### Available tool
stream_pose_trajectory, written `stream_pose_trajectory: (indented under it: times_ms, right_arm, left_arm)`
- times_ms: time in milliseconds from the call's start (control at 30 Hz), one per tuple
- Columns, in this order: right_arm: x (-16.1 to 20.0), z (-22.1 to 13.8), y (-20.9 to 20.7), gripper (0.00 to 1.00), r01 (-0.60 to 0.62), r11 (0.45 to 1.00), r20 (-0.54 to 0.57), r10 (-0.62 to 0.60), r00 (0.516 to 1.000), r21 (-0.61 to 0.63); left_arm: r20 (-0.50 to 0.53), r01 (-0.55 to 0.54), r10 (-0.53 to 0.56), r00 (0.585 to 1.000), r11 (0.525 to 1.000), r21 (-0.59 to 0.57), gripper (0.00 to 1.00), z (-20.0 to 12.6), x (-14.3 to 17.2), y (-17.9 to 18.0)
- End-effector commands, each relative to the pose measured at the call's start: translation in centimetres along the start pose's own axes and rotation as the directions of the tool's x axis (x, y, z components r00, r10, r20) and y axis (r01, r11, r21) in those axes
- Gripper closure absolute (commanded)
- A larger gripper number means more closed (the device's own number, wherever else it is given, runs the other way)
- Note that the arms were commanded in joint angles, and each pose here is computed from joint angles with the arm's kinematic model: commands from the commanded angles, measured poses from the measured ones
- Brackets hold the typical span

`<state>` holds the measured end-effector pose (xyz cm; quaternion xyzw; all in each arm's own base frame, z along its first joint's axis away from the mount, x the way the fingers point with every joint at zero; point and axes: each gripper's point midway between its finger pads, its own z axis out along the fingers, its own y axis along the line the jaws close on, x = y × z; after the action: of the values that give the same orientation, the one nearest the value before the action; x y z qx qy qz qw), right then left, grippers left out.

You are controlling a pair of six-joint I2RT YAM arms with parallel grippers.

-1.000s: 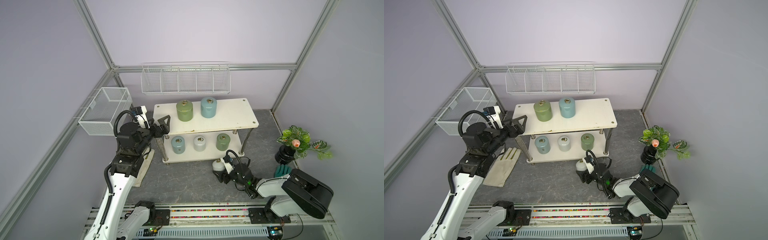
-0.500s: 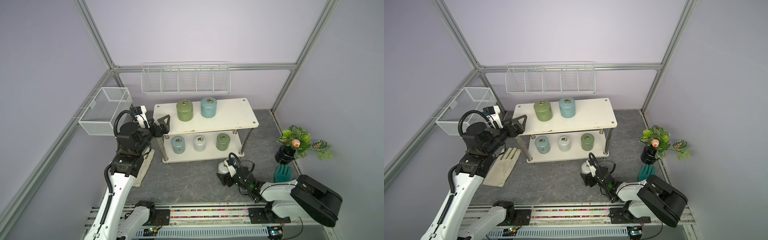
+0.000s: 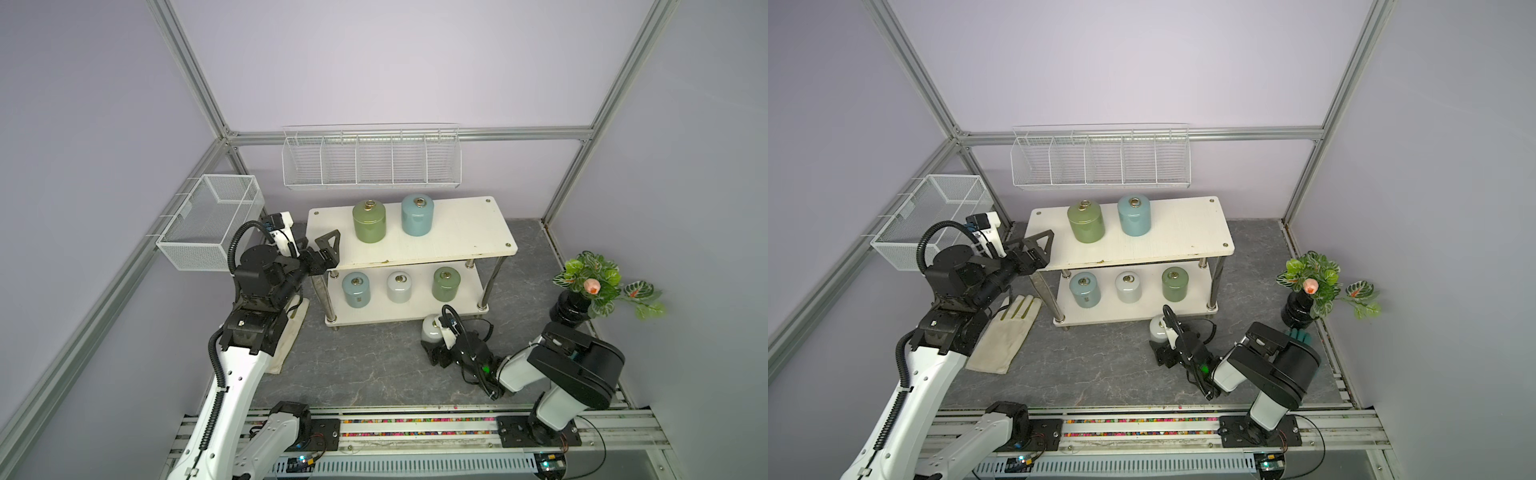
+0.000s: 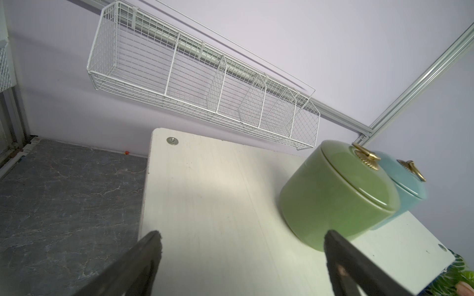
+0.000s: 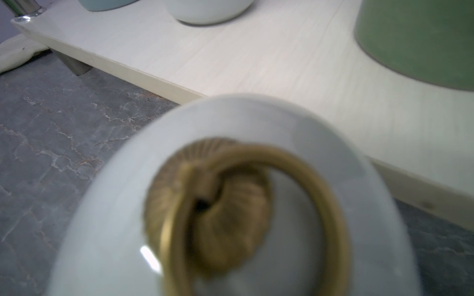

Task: Remove the tea canisters from the shelf
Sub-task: Place the tea canister at the center of the board.

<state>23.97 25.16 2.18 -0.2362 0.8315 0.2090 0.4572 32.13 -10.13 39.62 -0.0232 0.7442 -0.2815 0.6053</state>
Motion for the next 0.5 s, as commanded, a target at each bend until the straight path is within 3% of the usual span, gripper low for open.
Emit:
stream_pose_trajectory:
  times_ms: [0,300,467]
  right_arm:
    - [6.8,-1.9,-1.6,0.11,0.025,0.998,-0.249,-0.009,0.969,0.059]
    - [2.0,-5.4,-1.7,0.11,0.055,0.993,-0.149,-0.039,0.988,0.108]
    - [-2.2,-9.9,-2.0,0.11,-0.017,0.992,0.011,0.016,1.0,0.122]
  left_arm:
    - [-0.058,0.013,-0.013,0.998,1.0,-0.011,0.0,0.2,1.3,0.2]
    - [-0.054,-0.001,0.0,0.999,1.0,-0.017,0.0,0.1,1.1,0.2]
    - [-0.058,-0.017,0.015,0.998,0.999,-0.05,0.0,-0.1,0.8,0.6]
